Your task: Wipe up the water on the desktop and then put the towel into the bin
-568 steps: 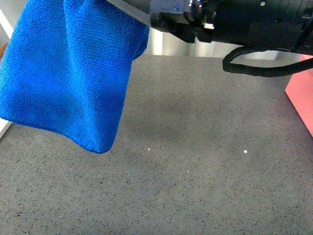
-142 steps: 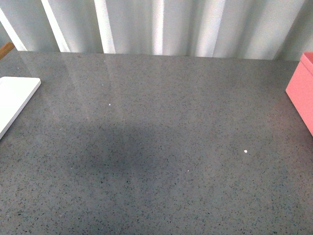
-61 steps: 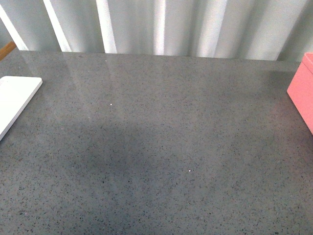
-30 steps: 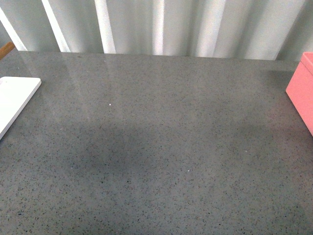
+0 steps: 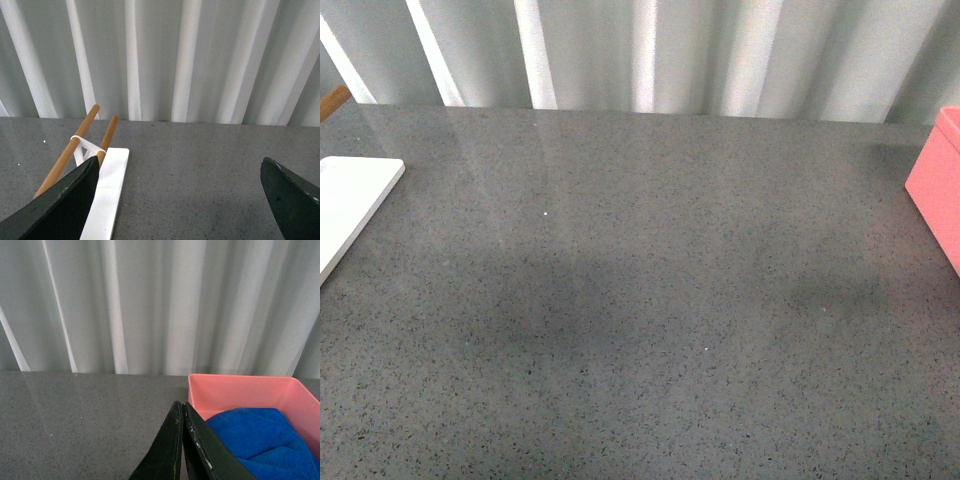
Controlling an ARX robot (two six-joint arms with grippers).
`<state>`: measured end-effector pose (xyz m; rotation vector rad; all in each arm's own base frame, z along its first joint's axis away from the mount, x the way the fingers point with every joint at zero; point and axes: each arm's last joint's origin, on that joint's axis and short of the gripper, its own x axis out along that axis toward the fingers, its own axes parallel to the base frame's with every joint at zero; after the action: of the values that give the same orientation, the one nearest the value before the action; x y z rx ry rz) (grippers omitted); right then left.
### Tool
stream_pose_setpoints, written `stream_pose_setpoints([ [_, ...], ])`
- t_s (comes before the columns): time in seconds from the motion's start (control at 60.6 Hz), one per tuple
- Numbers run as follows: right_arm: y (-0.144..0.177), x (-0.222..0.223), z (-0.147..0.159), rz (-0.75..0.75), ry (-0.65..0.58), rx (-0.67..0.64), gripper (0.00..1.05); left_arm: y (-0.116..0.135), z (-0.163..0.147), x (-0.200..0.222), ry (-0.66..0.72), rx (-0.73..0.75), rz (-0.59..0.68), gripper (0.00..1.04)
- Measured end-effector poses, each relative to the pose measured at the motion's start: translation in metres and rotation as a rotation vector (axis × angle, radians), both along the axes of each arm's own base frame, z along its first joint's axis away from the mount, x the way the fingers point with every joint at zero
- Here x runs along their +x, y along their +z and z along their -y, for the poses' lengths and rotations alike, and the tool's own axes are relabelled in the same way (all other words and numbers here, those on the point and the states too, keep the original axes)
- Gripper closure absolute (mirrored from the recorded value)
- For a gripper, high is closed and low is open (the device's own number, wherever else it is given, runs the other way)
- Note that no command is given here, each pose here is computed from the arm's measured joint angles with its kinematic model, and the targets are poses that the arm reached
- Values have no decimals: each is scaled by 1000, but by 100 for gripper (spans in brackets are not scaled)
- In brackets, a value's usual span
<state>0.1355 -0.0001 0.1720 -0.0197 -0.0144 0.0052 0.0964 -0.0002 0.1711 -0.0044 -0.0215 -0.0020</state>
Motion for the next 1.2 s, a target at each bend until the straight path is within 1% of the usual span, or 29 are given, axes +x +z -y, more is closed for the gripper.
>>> stream_pose_setpoints([
  [0.363, 3, -15, 0, 13, -3, 3, 102, 0, 0, 0, 0, 0, 0, 7],
  [0.957, 3, -28, 0, 13, -4, 7, 102, 0, 0, 0, 0, 0, 0, 7],
  [1.056, -2, -36, 0, -24, -3, 9, 102, 0, 0, 0, 0, 0, 0, 7],
  [1.122, 0, -39, 0, 7, -6, 9, 102, 0, 0, 0, 0, 0, 0, 7],
  [1.205, 0, -39, 0, 7, -6, 9, 102, 0, 0, 0, 0, 0, 1, 7],
])
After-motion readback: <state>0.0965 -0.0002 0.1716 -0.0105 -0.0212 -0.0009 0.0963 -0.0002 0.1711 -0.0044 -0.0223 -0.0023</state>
